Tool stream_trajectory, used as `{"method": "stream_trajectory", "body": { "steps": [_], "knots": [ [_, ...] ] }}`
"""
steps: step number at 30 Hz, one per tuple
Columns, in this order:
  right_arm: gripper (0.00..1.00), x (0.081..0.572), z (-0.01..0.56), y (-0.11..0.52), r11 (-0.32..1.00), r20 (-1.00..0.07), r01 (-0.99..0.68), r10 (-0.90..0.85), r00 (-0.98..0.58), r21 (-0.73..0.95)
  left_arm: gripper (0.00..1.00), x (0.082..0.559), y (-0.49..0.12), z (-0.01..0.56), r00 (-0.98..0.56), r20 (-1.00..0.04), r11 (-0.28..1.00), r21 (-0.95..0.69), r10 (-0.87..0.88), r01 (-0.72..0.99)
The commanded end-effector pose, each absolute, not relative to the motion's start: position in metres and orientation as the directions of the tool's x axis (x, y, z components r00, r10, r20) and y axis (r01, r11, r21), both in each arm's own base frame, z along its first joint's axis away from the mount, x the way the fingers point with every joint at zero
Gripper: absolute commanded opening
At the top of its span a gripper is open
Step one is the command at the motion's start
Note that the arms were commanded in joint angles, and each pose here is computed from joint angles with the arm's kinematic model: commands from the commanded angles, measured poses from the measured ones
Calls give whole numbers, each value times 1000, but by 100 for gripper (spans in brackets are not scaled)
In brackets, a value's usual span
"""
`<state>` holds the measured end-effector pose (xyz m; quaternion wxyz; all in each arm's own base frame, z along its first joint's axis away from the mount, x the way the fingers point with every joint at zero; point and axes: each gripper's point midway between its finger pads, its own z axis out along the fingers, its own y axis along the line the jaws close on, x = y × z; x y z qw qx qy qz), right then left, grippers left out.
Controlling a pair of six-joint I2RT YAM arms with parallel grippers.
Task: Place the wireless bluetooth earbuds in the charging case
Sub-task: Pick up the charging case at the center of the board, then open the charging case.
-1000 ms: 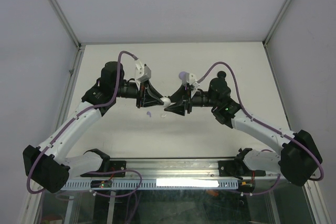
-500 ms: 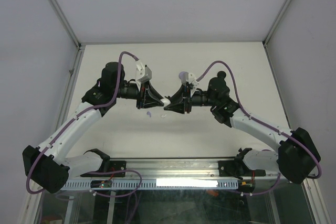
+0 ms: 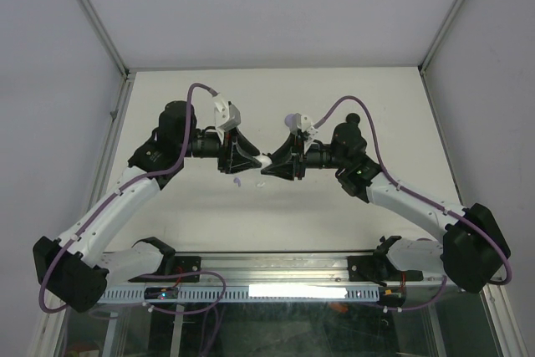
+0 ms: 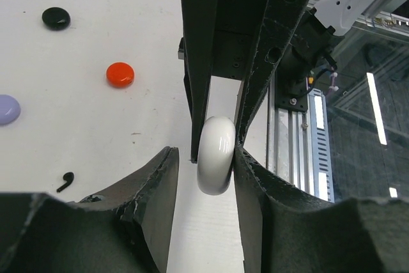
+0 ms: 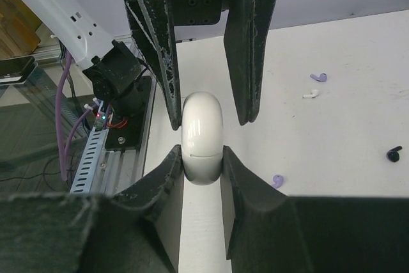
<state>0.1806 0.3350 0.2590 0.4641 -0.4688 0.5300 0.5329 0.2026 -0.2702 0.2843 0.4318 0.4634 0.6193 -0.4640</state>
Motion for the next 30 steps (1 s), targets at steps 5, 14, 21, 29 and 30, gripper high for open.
{"method": "stream_trajectory", "body": {
  "steps": [5,14,21,29,30],
  "knots": [
    [1,158,291,336,-123,-996,-992,71,-51,42,42,227,-267,304,-111,-987,259,-78,117,963],
    [1,149,290,335,-157,-997,-987,71,-40,29,45,236,-263,306,-130,-986,301,-94,102,949],
    [1,145,288,335,-165,-997,-986,75,-17,4,48,241,-261,306,-149,-985,321,-113,90,940],
    [1,146,288,334,-153,-997,-988,82,4,-17,54,245,-260,304,-154,-984,338,-115,91,934],
    [1,147,288,334,-142,-996,-990,84,10,-22,55,245,-260,305,-153,-984,337,-114,90,935]
  ]
}}
